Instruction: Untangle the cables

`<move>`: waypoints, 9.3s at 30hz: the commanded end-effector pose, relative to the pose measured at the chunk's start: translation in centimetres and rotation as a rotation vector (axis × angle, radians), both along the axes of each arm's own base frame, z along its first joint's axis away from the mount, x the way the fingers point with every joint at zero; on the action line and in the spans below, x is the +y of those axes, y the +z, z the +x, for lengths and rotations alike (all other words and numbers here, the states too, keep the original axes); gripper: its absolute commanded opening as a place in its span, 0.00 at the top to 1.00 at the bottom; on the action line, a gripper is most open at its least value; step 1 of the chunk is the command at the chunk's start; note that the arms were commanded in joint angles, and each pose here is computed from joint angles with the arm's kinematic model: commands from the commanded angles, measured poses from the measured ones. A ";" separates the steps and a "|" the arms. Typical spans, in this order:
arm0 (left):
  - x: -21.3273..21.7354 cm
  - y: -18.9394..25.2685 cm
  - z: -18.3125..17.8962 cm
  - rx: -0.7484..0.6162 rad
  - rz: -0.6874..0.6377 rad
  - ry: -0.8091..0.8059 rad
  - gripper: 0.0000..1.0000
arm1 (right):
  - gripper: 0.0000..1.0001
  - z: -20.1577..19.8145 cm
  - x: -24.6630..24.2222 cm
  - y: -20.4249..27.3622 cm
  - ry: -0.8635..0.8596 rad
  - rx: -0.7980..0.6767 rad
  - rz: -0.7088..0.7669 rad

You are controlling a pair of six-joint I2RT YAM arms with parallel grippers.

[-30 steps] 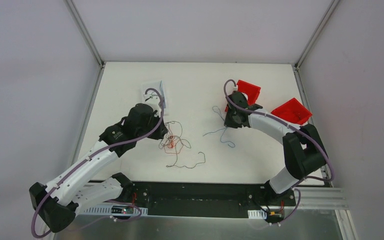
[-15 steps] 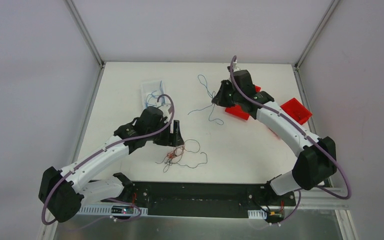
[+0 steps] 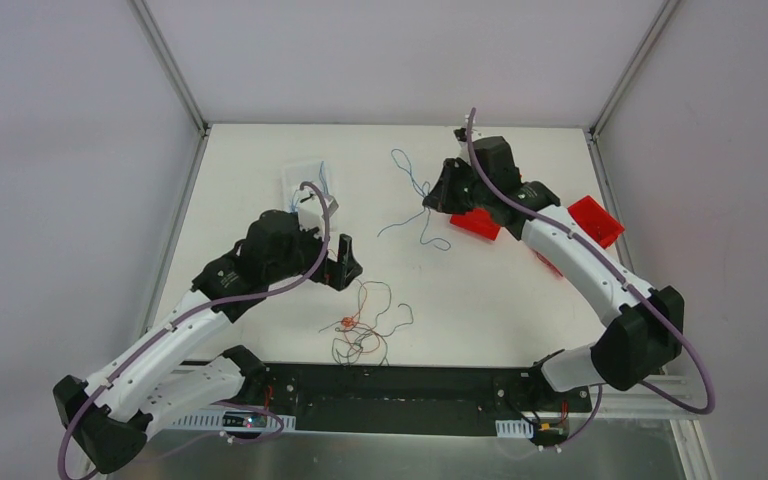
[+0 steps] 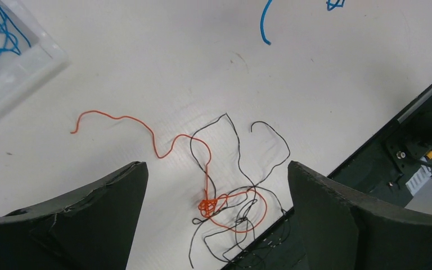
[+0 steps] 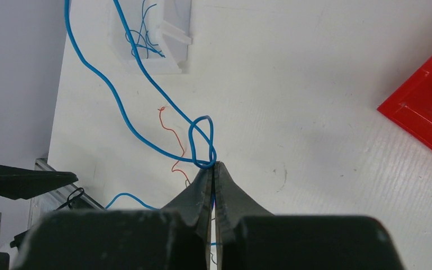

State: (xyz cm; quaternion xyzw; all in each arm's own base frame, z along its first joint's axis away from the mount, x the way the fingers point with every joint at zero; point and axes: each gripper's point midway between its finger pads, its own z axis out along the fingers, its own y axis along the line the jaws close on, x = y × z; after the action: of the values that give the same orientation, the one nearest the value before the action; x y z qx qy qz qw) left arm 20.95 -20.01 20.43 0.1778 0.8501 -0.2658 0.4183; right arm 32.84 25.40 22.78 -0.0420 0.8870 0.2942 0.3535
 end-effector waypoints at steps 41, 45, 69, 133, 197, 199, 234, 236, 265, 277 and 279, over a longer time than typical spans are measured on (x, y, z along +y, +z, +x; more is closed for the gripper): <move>-8.4 10.4 4.6 -0.526 0.027 -0.505 0.01 | 1.00 -7.7 6.7 2.6 0.376 -0.109 0.012; -9.1 10.8 4.2 -0.547 0.013 -0.567 0.00 | 1.00 -8.3 6.7 2.7 0.407 -0.122 -0.017; -10.1 11.1 4.4 -0.558 0.016 -0.612 0.00 | 1.00 -8.2 6.7 2.5 0.393 -0.137 -0.019; 8.9 -0.2 16.1 -0.164 0.344 0.382 1.00 | 0.21 -6.8 -4.4 4.1 -0.138 -0.146 0.130; 6.9 0.0 6.3 0.320 -0.040 0.425 0.07 | 0.21 -10.1 -6.8 -2.4 -0.169 0.026 0.070; 4.9 -1.5 4.4 0.370 -0.028 0.371 0.08 | 0.21 -10.3 -6.4 -3.2 -0.158 0.052 0.068; -1.5 -13.7 3.0 0.567 0.087 0.253 0.73 | 0.25 -15.0 -1.6 -11.3 0.102 0.142 -0.084; -1.0 -13.1 3.2 0.538 0.093 0.276 0.69 | 0.25 -15.0 -1.7 -11.4 0.098 0.139 -0.084; 0.5 -16.3 6.3 0.624 -0.179 0.798 1.00 | 0.25 -15.9 -2.0 -12.2 0.099 0.151 -0.050; -2.6 -6.9 5.8 0.468 -0.212 0.408 1.00 | 0.25 -13.3 1.9 -13.7 0.181 0.091 -0.046; -3.0 -5.7 5.6 0.456 -0.224 0.365 1.00 | 0.25 -12.6 3.3 -13.2 0.207 0.045 -0.036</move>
State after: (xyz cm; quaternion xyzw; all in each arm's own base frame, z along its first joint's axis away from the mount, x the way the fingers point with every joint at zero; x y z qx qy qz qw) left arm 27.12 -22.21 11.52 -0.1506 0.9102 -0.2799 0.2656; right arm 17.99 25.34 7.33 -0.0963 0.9226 0.2799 0.2472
